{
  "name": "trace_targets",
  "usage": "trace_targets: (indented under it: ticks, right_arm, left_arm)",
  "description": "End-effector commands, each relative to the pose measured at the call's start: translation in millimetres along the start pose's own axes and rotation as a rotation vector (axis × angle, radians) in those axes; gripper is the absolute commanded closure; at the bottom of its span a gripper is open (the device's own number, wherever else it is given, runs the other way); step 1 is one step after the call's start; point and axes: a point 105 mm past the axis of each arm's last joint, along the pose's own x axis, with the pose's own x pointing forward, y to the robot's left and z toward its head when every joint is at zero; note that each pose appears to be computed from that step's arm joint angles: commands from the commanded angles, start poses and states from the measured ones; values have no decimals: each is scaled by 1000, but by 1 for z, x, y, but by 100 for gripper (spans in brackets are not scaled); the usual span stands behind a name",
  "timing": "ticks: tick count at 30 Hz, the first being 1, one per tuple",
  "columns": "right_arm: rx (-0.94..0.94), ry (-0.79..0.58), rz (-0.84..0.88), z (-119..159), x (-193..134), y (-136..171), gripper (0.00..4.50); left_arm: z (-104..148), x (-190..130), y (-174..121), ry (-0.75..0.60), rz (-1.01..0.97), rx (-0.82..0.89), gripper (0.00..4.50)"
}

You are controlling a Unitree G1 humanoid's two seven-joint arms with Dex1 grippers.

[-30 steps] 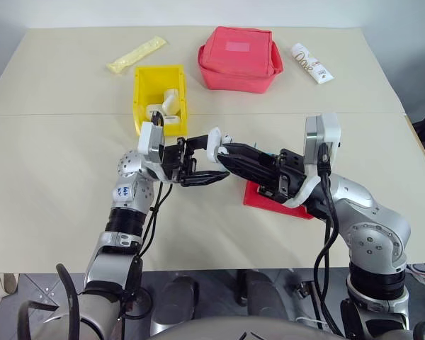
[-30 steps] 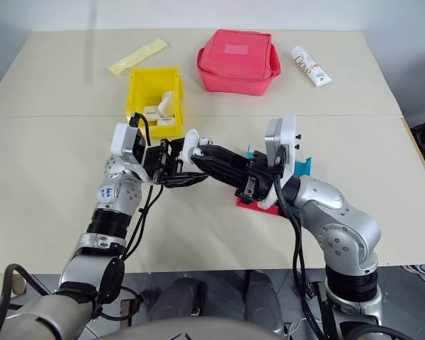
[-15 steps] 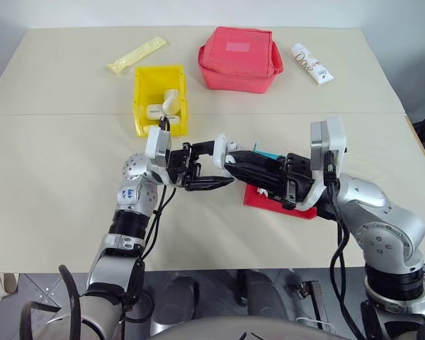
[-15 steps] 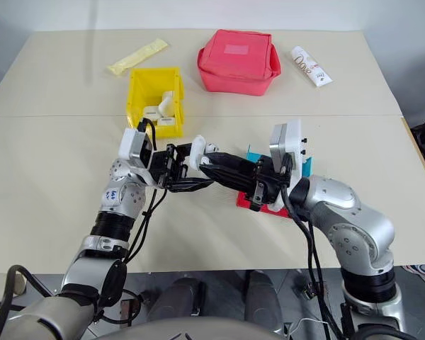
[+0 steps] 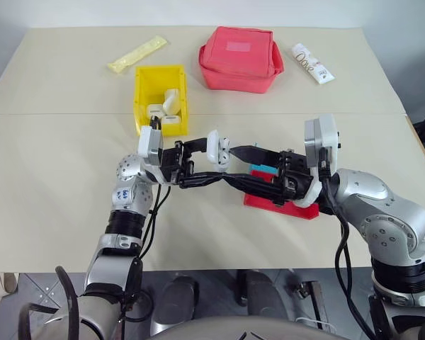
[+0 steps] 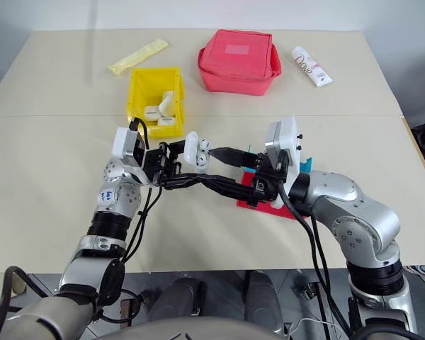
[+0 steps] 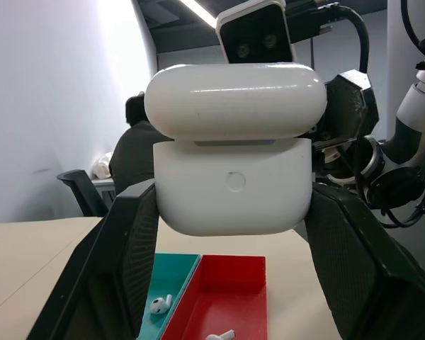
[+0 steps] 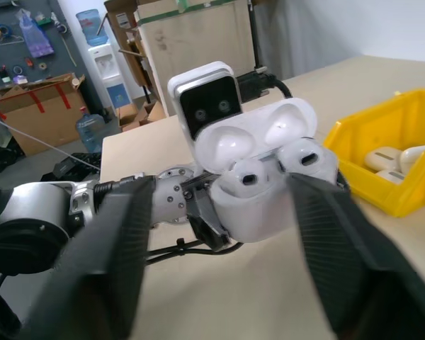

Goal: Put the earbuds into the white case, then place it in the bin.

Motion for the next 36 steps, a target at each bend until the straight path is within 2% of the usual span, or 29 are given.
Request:
trace_targets:
  ticks: [1, 8, 14, 17, 22, 24, 29, 32, 36]
  right_arm:
    - [-6, 13, -13, 1, 0, 0, 143]
    - [-31, 39, -46, 5, -13, 4, 143]
    - [-111, 147, -145, 4, -34, 0, 143]
    - [-218, 237, -259, 12, -46, -9, 203]
    - [-304, 252, -255, 42, -29, -8, 379]
    - [-326, 354, -267, 41, -24, -12, 446]
    - [-339, 425, -219, 43, 2, -13, 446]
    - [-343, 479, -206, 34, 18, -21, 446]
    - [-354, 484, -202, 32, 25, -26, 446]
  left_arm:
    - [10, 10, -8, -14, -114, 52, 176]
    - [5, 4, -6, 55, -85, 33, 176]
    - [0, 2, 3, 184, -34, 61, 176]
    - [-10, 1, 15, 374, 12, 140, 176]
    - [-19, 4, 29, 529, 26, 242, 176]
    - [-21, 6, 30, 556, 9, 263, 176]
    - [-25, 11, 31, 584, -32, 288, 176]
    - [-27, 14, 31, 591, -56, 299, 176]
    - [-29, 16, 31, 589, -56, 296, 176]
